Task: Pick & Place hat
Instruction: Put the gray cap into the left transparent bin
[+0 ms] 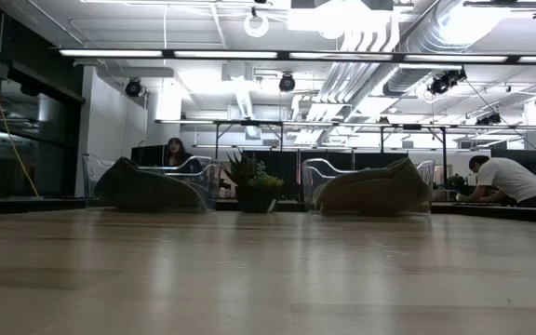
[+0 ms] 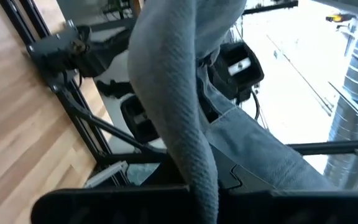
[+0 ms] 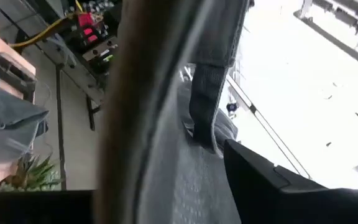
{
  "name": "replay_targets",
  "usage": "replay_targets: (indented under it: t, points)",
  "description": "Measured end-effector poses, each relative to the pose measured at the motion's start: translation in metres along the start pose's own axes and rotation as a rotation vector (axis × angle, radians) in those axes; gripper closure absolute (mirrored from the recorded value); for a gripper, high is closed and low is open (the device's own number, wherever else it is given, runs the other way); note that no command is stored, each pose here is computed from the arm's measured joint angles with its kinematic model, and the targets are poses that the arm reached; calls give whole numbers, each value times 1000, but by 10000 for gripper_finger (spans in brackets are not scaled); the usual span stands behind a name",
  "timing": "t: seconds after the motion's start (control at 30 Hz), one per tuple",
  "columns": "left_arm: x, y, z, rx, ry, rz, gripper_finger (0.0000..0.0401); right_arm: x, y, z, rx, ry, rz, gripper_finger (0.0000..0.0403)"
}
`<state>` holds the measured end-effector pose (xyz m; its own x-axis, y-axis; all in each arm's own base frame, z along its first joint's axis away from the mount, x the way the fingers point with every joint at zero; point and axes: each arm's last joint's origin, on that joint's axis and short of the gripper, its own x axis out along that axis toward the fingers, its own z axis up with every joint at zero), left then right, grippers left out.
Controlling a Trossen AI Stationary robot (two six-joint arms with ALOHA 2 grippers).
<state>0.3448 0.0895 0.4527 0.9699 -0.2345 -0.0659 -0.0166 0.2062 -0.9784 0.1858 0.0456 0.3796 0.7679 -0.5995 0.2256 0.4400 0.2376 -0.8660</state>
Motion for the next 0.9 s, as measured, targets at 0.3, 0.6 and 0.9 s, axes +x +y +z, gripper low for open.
replay_targets:
  t: [0.3,0.6,0.9]
  points:
    - [-13,5,22,38,-81,18,401,-12,1,3,88,159,5,233]
    - [-34,9,47,91,-173,36,401,-19,2,4,249,240,-9,235]
    - [-61,-3,53,144,-215,20,401,-15,4,1,428,251,-34,235]
